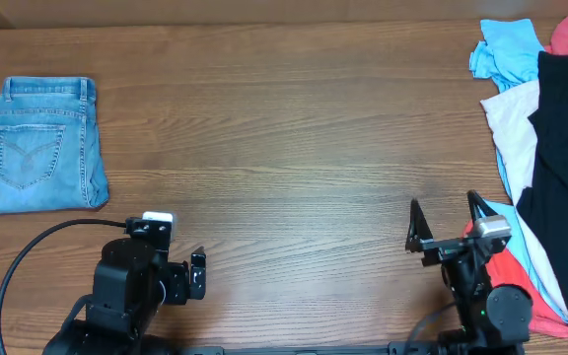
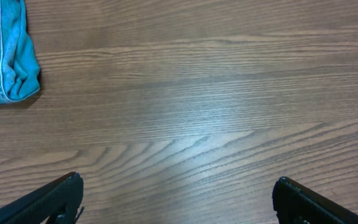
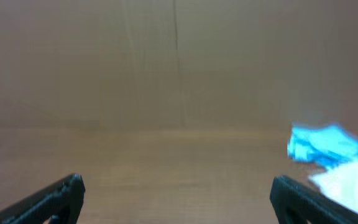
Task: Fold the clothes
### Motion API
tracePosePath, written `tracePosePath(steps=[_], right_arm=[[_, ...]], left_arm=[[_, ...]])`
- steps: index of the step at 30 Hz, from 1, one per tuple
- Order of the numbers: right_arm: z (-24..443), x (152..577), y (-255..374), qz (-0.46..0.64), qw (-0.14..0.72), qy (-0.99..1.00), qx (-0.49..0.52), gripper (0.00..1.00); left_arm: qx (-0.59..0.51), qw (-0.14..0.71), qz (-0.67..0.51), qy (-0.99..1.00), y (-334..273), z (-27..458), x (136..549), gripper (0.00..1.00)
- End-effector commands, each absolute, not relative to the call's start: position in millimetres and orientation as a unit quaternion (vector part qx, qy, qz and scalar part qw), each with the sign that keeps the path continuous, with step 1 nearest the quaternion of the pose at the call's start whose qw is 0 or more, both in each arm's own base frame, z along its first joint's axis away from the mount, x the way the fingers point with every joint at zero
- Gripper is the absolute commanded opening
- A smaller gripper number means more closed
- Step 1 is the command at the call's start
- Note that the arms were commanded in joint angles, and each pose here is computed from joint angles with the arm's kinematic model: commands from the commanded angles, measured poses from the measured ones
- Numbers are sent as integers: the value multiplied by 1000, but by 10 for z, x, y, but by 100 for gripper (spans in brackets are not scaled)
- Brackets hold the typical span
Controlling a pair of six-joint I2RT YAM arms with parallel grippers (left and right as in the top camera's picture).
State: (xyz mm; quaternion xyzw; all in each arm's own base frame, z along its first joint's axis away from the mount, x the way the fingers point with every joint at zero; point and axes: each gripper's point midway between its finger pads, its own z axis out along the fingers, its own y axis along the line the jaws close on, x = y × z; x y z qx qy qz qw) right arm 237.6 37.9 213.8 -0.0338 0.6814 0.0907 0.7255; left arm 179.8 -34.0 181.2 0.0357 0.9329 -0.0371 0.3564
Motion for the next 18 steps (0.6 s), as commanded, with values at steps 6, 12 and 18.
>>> tracePosePath(steps=[6,12,18], right_arm=[[1694,2431,412,80,692,715,-52,100],[1693,2432,412,80,692,715,-52,100],[1693,2432,412,80,692,715,-52,100]], left_arm=[[30,358,-35,933,-326,1810,1807,100],[30,358,-35,933,-326,1809,1807,100],[30,358,-35,933,-326,1811,1806,100]])
